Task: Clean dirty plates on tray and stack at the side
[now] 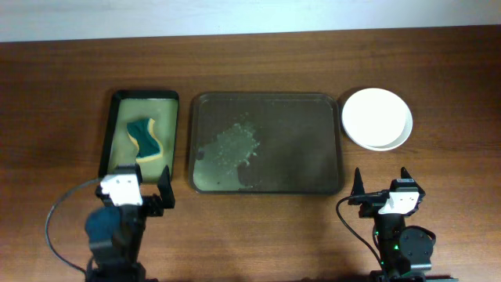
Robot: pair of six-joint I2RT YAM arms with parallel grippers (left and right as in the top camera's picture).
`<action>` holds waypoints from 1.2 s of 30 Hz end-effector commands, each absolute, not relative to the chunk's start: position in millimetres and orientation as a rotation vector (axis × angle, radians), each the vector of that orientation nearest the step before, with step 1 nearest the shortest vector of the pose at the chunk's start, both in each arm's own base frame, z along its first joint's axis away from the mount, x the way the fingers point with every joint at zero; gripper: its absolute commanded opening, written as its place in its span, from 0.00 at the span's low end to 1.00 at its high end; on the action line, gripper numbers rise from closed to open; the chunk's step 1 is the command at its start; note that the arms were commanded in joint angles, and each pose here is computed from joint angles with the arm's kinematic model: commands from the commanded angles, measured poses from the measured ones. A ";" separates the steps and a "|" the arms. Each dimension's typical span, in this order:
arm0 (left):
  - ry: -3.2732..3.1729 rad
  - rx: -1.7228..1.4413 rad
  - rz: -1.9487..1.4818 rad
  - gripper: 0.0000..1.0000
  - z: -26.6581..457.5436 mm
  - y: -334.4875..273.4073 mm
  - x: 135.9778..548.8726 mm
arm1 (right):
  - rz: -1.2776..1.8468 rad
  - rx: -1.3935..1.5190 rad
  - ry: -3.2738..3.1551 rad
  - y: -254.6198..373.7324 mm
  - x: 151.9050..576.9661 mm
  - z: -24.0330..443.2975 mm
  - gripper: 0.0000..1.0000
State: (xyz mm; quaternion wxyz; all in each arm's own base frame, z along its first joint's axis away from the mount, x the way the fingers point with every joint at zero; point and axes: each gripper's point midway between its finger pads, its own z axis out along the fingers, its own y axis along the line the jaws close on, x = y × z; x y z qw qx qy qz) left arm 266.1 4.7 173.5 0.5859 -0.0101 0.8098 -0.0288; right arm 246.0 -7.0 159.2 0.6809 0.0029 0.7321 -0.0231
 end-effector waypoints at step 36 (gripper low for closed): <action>1.653 -0.032 0.120 0.99 156.2 22.7 244.8 | -0.071 0.022 1.648 -11.2 245.7 156.0 0.98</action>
